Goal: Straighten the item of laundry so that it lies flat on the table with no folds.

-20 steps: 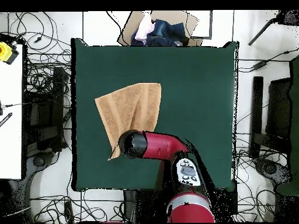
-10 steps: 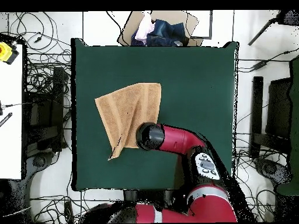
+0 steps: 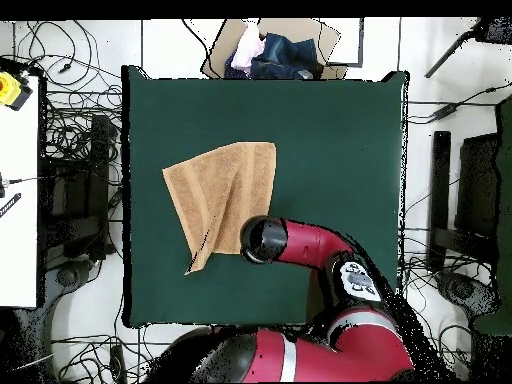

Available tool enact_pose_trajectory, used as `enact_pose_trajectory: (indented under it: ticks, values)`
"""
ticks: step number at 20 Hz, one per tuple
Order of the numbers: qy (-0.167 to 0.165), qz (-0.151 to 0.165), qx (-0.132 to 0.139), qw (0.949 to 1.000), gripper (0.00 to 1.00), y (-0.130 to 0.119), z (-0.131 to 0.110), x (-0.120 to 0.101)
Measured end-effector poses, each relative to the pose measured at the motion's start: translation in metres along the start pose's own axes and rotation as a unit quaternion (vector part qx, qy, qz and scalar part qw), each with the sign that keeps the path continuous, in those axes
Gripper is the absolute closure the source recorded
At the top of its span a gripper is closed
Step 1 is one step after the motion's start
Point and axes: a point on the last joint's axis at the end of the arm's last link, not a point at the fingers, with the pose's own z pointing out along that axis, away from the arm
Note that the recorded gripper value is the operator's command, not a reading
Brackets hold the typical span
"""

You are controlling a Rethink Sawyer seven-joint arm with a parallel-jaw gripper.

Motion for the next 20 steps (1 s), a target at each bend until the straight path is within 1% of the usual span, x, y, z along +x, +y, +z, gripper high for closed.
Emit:
enact_pose_trajectory:
  ticks: [9, 11, 14, 20]
  values:
    - [0.008, -0.023, 0.0, 0.9997, 0.0, 0.004, 0.014, 0.009]
    - [0.002, -0.034, 0.002, 0.9994, 0.0, 0.003, 0.018, 0.011]
    - [-0.005, -0.042, 0.003, 0.9991, 0.0, 0.002, 0.019, 0.011]
    - [-0.02, -0.068, 0.009, 0.9975, 0.0, 0.0, 0.021, 0.011]
